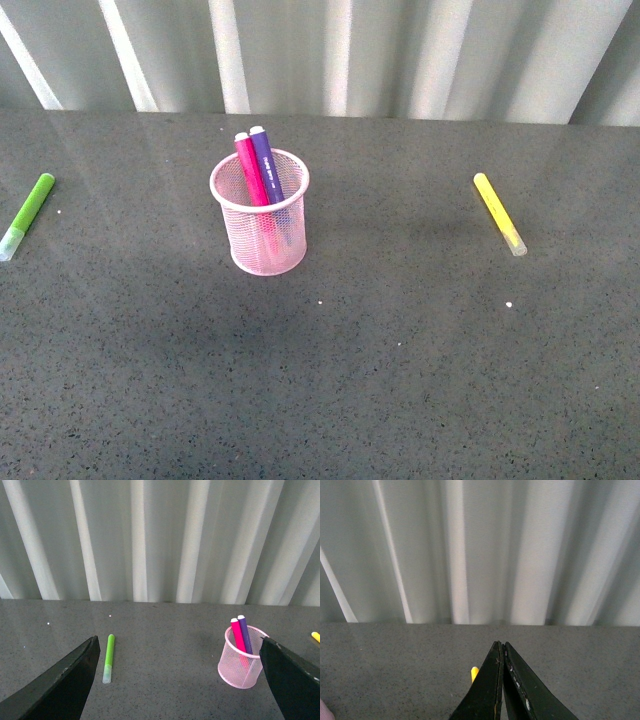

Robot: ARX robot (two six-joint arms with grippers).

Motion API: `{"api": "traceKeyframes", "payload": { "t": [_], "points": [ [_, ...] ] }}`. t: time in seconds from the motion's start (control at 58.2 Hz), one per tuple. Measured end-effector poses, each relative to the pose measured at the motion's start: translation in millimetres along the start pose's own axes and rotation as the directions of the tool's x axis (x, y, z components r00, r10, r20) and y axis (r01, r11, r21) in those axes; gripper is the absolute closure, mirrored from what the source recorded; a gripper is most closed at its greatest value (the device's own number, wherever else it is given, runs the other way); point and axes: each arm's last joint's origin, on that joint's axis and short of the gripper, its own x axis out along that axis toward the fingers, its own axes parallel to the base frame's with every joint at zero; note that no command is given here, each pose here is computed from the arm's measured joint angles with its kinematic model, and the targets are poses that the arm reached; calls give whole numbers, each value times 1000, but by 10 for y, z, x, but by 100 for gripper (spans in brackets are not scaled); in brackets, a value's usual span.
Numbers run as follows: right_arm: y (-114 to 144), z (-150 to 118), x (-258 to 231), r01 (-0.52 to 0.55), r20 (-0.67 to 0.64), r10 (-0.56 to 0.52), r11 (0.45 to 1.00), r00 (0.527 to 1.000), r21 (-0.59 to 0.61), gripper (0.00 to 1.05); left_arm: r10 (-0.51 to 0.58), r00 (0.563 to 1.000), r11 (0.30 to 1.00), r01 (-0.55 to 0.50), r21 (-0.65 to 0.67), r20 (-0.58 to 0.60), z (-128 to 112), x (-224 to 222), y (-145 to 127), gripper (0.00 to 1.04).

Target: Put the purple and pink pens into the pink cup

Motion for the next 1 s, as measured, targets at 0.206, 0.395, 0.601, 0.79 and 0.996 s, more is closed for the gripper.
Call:
{"api": "traceKeyframes", "payload": {
  "t": [0.206,0.395,0.601,0.79,0.996],
  "points": [
    [-158,-27,-270,9,-14,-9,1000,1000,-1,101,0,1000,1000,0,0,0,0,0,0,7],
    [-256,-22,-500,8,-12,-8,1000,1000,0,101,0,1000,1000,0,0,0,0,0,0,7],
    [-385,-15,-686,0,-10,0,1000,1000,2,101,0,1000,1000,0,0,0,0,0,0,7],
    [-404,13,-801,11,-1,-11,1000,1000,3,101,0,1000,1000,0,0,0,0,0,0,7],
    [-403,52,-890,11,12,-11,1000,1000,3,101,0,1000,1000,0,0,0,0,0,0,7]
  ]
}}
